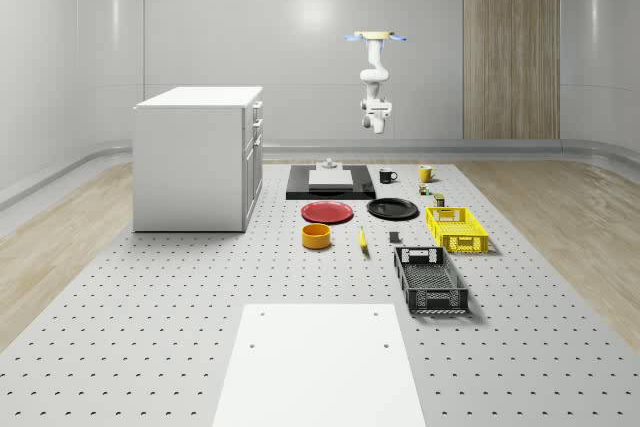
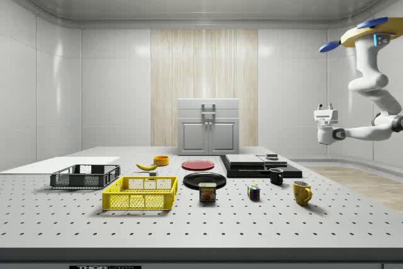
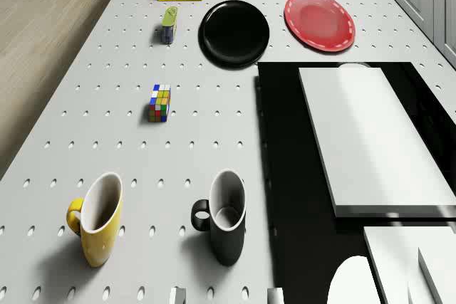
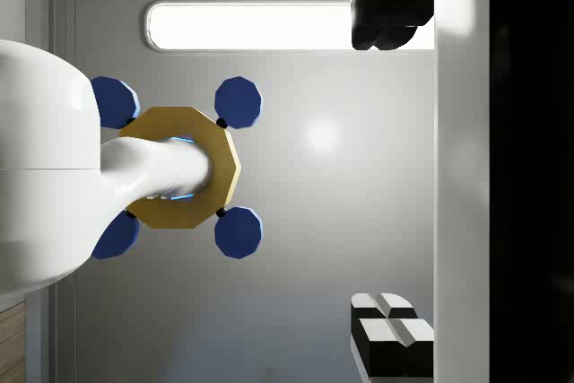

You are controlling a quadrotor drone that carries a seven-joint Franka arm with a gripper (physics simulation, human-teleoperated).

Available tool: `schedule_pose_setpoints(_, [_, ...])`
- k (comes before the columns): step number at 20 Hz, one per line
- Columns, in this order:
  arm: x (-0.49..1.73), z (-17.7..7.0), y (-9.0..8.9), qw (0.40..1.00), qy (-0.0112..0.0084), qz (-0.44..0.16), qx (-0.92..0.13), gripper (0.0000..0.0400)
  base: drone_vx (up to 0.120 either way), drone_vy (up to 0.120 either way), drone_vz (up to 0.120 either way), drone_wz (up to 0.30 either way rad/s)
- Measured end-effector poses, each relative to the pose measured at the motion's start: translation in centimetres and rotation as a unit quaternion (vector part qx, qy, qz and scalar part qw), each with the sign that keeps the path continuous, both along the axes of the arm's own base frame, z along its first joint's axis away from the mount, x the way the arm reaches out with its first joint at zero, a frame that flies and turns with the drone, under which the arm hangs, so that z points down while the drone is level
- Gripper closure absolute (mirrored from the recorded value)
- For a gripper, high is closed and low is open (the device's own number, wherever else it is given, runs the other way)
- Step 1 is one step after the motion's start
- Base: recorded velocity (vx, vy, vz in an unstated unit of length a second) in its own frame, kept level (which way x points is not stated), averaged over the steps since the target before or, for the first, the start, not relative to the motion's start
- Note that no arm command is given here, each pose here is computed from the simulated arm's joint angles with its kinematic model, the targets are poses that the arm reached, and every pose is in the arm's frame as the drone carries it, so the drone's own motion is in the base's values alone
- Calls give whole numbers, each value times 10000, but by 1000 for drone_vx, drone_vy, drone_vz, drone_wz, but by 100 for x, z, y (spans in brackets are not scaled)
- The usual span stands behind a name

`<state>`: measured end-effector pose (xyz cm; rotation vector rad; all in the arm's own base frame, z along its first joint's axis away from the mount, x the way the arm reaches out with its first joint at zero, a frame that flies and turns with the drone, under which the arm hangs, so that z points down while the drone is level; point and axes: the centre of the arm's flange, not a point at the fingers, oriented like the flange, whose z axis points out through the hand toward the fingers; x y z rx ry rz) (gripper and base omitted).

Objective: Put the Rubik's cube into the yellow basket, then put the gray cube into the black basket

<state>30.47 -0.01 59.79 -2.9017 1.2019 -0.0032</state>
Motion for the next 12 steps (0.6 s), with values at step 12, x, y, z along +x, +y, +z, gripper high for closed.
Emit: schedule_pose_setpoints(12, [-15, 747, 0, 10000, -47, 0, 0, 0, 0, 77, 0, 0])
